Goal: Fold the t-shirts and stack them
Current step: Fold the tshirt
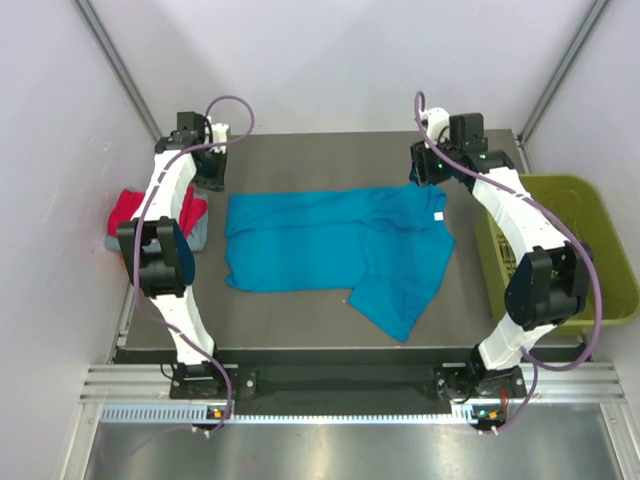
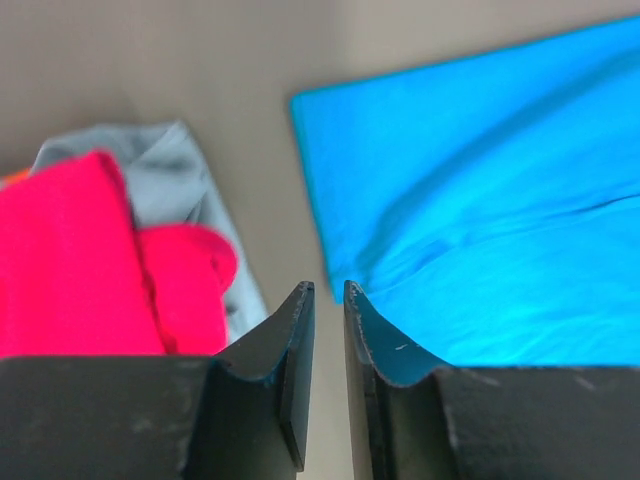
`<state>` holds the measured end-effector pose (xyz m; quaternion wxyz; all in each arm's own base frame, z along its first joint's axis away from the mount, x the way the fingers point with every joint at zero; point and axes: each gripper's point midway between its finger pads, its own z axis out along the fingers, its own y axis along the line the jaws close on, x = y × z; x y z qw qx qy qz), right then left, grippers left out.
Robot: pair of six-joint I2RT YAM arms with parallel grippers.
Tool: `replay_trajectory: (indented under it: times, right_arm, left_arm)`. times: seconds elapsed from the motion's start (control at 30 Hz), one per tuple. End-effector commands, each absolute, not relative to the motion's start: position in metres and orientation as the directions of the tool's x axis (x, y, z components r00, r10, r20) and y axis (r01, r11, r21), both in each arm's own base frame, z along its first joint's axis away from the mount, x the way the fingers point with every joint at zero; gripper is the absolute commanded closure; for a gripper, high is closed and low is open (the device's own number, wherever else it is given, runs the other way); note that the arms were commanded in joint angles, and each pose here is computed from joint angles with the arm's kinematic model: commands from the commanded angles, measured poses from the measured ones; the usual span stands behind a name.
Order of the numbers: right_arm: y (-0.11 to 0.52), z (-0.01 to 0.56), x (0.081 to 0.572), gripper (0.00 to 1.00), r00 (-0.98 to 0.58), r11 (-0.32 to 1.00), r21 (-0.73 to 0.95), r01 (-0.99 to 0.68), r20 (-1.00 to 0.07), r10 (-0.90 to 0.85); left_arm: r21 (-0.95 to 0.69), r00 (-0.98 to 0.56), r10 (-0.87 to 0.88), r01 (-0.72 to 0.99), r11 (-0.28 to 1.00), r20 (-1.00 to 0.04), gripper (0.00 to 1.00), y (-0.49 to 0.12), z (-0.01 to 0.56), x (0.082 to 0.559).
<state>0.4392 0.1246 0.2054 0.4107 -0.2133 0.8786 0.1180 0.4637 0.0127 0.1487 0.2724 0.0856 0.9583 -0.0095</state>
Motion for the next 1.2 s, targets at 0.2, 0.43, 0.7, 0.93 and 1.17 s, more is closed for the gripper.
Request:
replay_trajectory:
  times: [0.2,0.43,0.7,0.93,1.17]
  right_arm:
    - [0.21,0.167,0.433,0.69,-0.486,0.686,0.033,-0.727,-0.732,-0.478]
    - [0.222,0.119,0.426,0.7,-0.51,0.639,0.063,-0.766,-0.664,-0.546]
    - [0.218,0.094,0.418,0.7,-0.523,0.624,0.05,-0.779,-0.601,-0.604]
    - [0.222,0.075,0.405,0.7,-0.542,0.602,0.092,-0.793,-0.557,-0.63]
    - [0.22,0.055,0.404,0.71,-0.55,0.6,0.086,-0.795,-0.516,-0.656]
  left_arm:
    - [-0.256,-0.872,0.14,0.286,0.923,-0.469,0.78,-0.069,0.13,0.455]
    - [-0.317,-0.926,0.185,0.293,0.902,-0.329,0.78,-0.076,0.108,0.419]
    - [-0.337,-0.949,0.2,0.276,0.9,-0.244,0.81,-0.075,0.092,0.398]
    - [-0.335,-0.962,0.217,0.262,0.905,-0.167,0.82,-0.075,0.074,0.383]
    - [-0.335,-0.966,0.206,0.249,0.909,-0.158,0.83,-0.075,0.067,0.387]
